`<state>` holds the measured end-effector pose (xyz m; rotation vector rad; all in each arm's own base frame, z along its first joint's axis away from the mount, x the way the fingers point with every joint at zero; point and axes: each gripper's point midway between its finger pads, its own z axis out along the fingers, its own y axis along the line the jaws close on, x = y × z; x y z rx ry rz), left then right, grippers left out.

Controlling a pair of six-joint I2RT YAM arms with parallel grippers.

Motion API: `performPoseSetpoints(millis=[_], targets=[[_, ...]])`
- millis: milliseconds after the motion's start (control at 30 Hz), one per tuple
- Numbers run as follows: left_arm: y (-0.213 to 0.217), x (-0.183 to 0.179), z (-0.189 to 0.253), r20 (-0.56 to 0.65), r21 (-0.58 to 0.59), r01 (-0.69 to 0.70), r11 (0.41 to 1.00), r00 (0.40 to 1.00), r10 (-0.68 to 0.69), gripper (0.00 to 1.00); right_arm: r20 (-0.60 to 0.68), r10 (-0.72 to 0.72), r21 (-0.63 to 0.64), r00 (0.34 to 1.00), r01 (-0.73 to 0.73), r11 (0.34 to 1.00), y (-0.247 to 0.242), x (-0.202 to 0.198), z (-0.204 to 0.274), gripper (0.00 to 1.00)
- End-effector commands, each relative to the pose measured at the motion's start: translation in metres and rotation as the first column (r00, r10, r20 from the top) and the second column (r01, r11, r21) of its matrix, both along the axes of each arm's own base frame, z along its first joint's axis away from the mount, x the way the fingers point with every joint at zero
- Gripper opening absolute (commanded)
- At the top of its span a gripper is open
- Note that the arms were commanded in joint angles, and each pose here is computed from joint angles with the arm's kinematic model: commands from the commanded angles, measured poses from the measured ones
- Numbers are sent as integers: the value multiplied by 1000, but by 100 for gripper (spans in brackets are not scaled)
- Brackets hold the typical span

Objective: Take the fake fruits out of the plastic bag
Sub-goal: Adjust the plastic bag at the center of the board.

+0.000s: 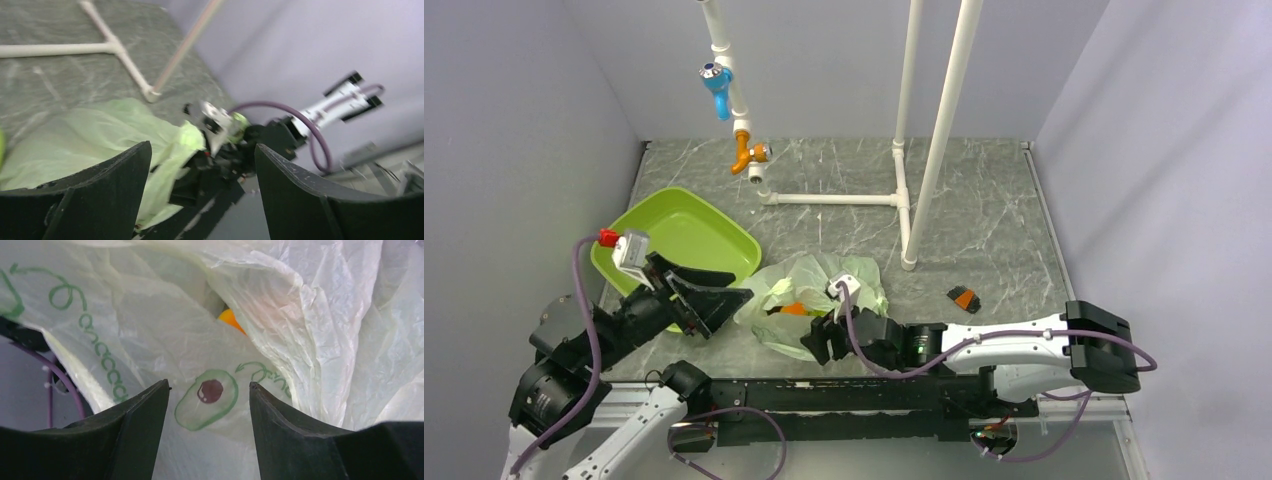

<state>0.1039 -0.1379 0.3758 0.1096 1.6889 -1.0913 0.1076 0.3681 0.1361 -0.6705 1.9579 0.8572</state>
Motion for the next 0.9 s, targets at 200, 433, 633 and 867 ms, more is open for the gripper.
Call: performPoseSetpoints(millis=[200, 433, 633, 867], targets=[[-51, -66, 30, 162, -49, 528, 848, 842, -515, 81, -85, -70, 235, 994, 88, 968, 46, 45, 67, 64], [-59, -26, -40, -73, 31, 431, 902, 901, -428, 79, -215, -167, 205, 962, 211, 956, 55, 93, 58, 57], [-67, 17, -93, -104, 146, 287, 947, 956, -273, 75, -225, -152, 203, 962, 199, 959, 56, 91, 55, 56], [-82, 52, -120, -117, 343, 131, 930, 988, -97, 71, -261, -133, 195, 956, 187, 963, 49, 80, 41, 53]])
